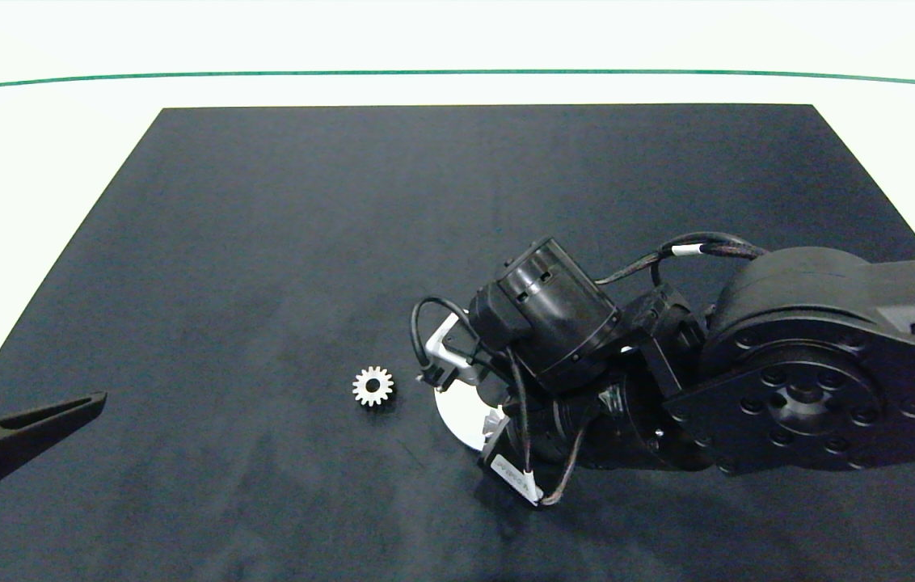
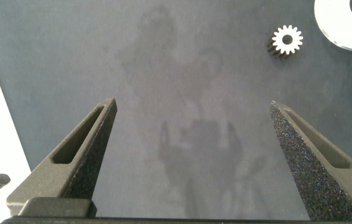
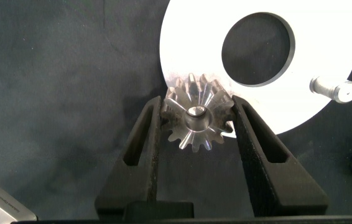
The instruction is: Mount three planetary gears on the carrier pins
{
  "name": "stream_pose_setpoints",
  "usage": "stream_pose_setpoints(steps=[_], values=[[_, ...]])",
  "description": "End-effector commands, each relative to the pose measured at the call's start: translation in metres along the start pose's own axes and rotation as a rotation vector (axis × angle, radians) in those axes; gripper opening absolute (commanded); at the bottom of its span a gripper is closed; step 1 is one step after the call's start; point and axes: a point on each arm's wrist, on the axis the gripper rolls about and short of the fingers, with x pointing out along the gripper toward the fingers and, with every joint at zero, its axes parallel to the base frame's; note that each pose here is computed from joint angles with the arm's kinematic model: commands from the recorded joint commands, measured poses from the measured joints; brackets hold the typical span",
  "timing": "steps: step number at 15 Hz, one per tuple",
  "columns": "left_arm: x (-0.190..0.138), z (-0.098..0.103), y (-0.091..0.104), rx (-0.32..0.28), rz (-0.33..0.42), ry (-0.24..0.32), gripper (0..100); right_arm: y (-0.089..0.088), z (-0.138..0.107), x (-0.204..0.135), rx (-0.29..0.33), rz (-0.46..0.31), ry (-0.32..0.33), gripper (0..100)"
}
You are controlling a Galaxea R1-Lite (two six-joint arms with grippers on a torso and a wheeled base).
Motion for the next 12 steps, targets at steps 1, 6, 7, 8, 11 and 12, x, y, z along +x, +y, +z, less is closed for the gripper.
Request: stream_pose_setpoints(steps=[1,6,7,8,11,12], values=[[0.0,0.0,0.0,0.001,-0.001,0.003,100,0.0,-0.001,0.0,-0.005,-0.002,0.005,100],[-0.001,0.0,0.0,0.001,0.0,0.0,100,0.0,0.0,0.0,-0.004,-0.002,0.003,100],[-0.001,0.0,0.0,0.001,0.0,0.0,100,0.0,0.0,0.0,-0.004,-0.002,0.003,100],[-0.001,0.0,0.0,0.001,0.001,-0.001,100,0.0,0.0,0.0,-0.004,-0.001,0.001,100],[-0.002,0.0,0.0,0.001,0.002,-0.004,100,-0.008,-0.005,-0.034,0.013,-0.009,-0.058,100],[-0.005,0.001,0.0,0.002,0.006,-0.017,100,-0.016,-0.011,-0.054,0.026,-0.018,-0.075,100]])
